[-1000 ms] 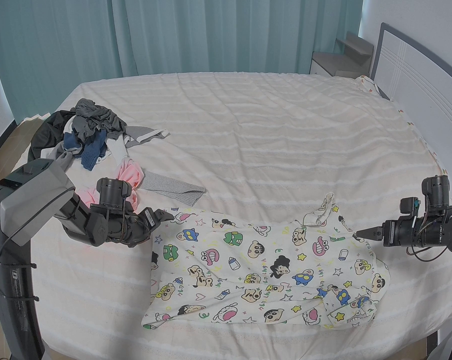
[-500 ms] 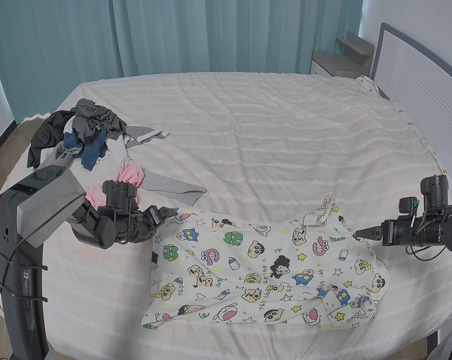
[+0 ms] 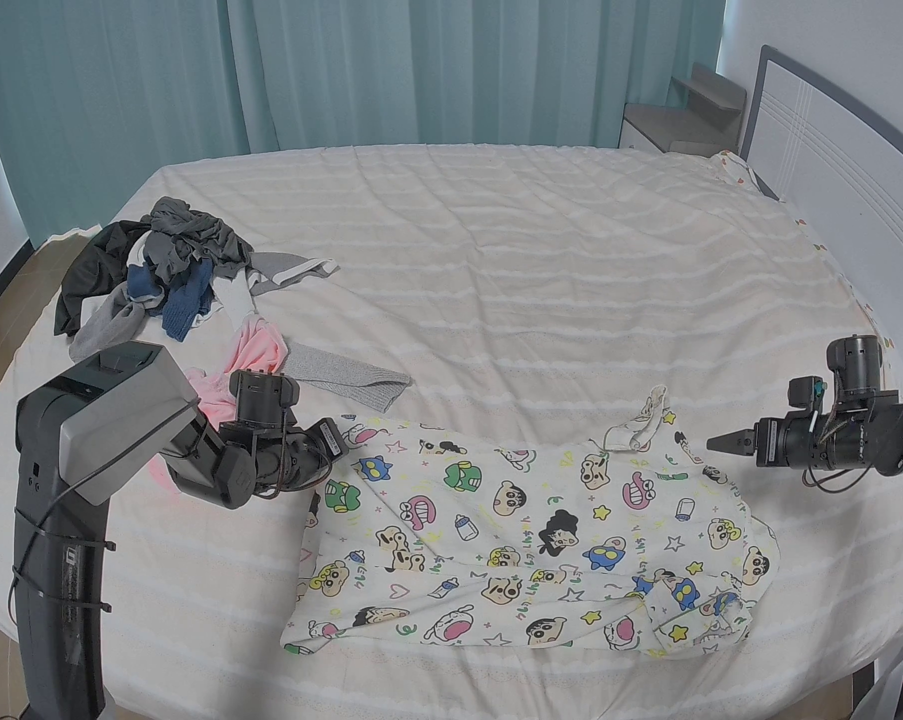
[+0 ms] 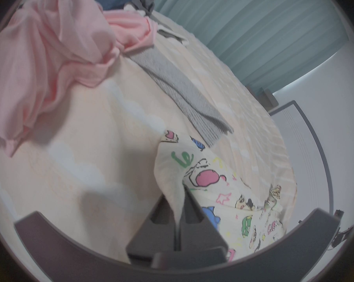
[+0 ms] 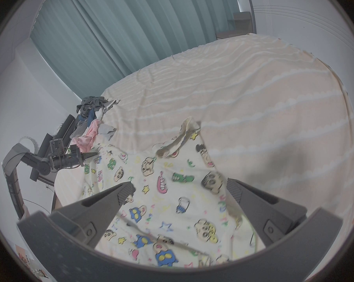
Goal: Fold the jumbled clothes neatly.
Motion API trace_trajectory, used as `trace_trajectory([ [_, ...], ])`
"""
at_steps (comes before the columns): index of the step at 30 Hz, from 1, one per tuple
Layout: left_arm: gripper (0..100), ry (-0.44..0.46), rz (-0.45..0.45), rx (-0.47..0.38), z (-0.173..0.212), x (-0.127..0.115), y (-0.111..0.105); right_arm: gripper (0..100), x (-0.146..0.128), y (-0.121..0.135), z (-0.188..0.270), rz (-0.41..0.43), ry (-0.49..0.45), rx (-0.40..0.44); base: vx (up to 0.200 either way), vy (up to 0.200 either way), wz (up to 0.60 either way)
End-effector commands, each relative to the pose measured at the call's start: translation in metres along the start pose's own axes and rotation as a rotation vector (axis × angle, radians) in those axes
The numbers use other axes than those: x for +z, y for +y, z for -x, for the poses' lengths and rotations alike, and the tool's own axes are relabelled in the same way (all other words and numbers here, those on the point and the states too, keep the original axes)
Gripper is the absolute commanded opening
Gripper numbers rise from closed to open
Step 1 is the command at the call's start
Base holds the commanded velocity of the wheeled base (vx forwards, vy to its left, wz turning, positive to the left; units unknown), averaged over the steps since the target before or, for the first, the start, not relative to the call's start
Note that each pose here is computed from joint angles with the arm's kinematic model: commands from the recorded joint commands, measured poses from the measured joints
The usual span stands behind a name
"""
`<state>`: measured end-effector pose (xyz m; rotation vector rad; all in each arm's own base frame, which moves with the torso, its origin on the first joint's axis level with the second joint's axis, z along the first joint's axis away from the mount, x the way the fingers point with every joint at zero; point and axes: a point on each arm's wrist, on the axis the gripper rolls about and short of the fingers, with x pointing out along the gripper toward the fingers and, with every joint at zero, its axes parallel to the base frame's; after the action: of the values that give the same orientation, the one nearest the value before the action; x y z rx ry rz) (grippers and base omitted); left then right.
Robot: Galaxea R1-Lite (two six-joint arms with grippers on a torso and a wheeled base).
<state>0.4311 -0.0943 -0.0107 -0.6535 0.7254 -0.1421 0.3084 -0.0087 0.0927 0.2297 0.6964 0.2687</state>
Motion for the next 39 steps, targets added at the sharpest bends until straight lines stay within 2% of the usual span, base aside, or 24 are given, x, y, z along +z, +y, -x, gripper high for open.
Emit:
trace_trajectory([
  [1, 0, -0.103, -0.01, 0.055, 0.002, -0.002, 0.003, 100, 0.013, -0.042, -0.045, -0.027, 0.033, -0.043, 0.0, 0.0, 0.0],
  [5, 0, -0.173, -0.018, 0.072, 0.011, 0.0, -0.002, 100, 0.019, -0.067, -0.079, -0.027, 0.065, -0.031, 0.0, 0.0, 0.0],
  [9, 0, -0.171, -0.033, 0.065, 0.009, -0.004, -0.007, 100, 0.021, -0.074, -0.096, -0.005, 0.072, -0.006, 0.0, 0.0, 0.0],
  [14, 0, -0.151, -0.065, 0.042, 0.006, -0.02, -0.026, 100, 0.019, -0.088, -0.126, 0.014, 0.129, 0.048, 0.0, 0.0, 0.0],
  [19, 0, -0.151, -0.083, 0.036, 0.005, -0.031, -0.04, 100, 0.028, -0.088, -0.129, 0.057, 0.133, 0.132, 0.0, 0.0, 0.0],
  [28, 0, -0.156, -0.087, 0.025, 0.008, -0.03, -0.045, 100, 0.024, -0.083, -0.139, 0.076, 0.134, 0.24, 0.0, 0.0, 0.0],
  [39, 0, -0.165, -0.082, 0.029, 0.014, -0.025, -0.045, 100, 0.024, -0.074, -0.163, 0.105, 0.133, 0.271, 0.0, 0.0, 0.0],
])
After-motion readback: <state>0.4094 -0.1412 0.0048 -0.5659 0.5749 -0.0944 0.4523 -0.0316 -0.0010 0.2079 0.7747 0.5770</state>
